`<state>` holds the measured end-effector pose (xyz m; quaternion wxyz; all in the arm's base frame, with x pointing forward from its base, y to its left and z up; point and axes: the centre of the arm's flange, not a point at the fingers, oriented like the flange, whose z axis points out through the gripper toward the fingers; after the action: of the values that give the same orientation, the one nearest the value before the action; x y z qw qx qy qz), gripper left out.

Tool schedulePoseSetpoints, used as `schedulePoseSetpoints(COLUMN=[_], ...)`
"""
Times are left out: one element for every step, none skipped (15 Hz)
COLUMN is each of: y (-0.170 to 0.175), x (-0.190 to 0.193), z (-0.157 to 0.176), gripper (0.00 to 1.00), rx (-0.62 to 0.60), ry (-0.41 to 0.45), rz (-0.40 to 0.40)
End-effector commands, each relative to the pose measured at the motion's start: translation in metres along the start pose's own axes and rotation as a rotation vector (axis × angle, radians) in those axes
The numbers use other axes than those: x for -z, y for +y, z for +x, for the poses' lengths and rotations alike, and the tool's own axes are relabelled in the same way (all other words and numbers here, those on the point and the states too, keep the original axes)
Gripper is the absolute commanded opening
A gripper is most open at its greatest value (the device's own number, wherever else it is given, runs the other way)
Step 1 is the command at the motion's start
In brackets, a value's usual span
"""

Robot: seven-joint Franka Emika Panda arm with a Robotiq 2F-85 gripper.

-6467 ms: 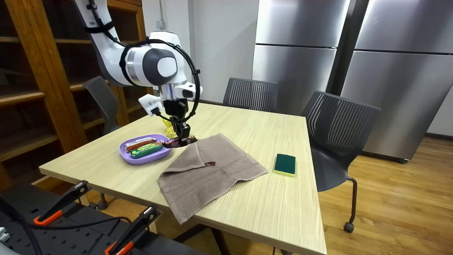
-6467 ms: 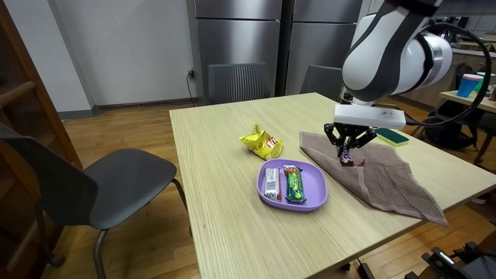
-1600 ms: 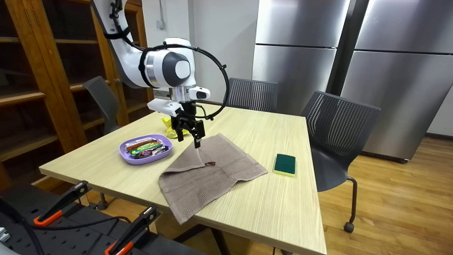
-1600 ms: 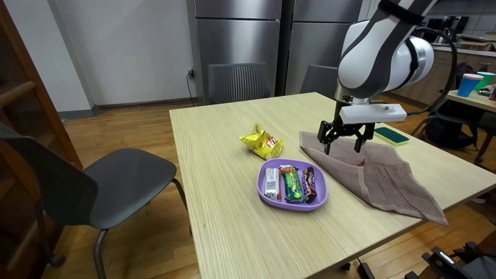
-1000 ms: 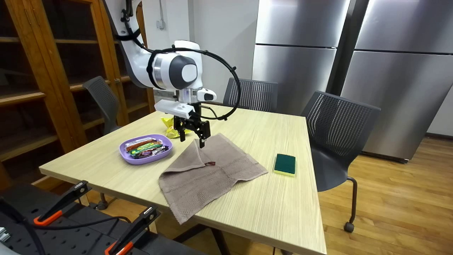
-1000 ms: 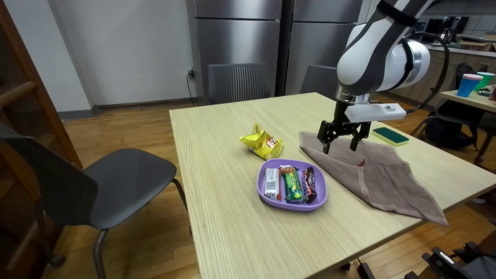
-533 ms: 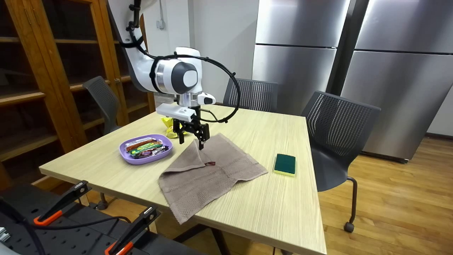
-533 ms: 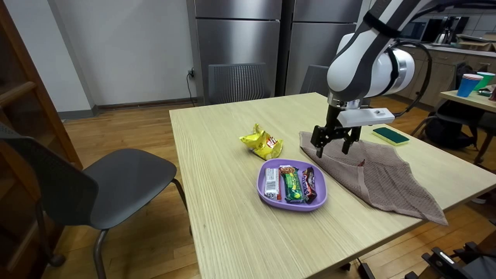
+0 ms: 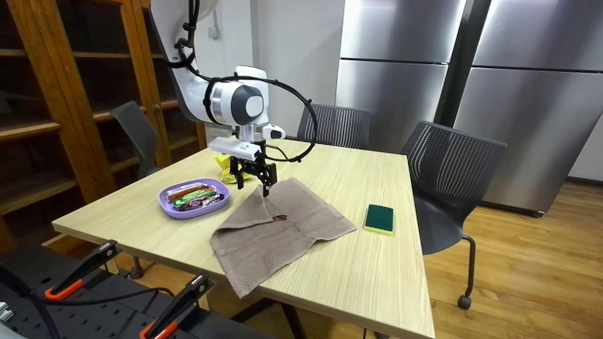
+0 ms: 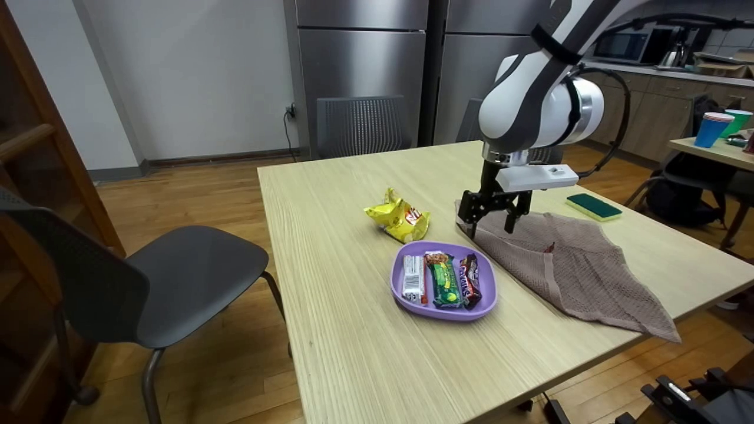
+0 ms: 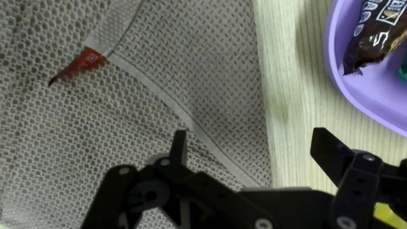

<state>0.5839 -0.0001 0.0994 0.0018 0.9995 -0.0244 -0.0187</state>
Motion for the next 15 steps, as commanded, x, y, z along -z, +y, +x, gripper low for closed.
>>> schedulePoseSetpoints(y=[-0.003,-0.004,-0.005,-0.006,-0.006,-0.007,-0.007,-0.007,-0.007,-0.006,-0.006,-0.006,-0.006,-0.006,-0.006], x=[-0.002,-0.004,-0.005,-0.006,-0.007,-0.009,-0.01,-0.011,-0.012,-0.012,-0.013,-0.013,-0.014,-0.014,-0.014], z=[0.02,0.023,0.025,0.028,0.03,0.032,0.035,0.037,0.039,0.04,0.041,0.043,0.043,0.043,0.043], gripper=[1.0,1.0,1.0,1.0,1.0,1.0,1.0,1.0,1.0,1.0,1.0,1.0,1.0,1.0,0.9], rx=[0.014,0.013,0.012,0.012,0.011,0.011,0.01,0.009,0.009,0.009,0.01,0.01,0.01,0.012,0.012], ry=[-0.027,-0.03,-0.033,-0.035,-0.037,-0.04,-0.041,-0.043,-0.043,-0.042,-0.041,-0.041,-0.041,-0.041,-0.041], rz=[0.032,0.035,0.037,0.038,0.04,0.041,0.041,0.041,0.042,0.043,0.043,0.043,0.042,0.042,0.043])
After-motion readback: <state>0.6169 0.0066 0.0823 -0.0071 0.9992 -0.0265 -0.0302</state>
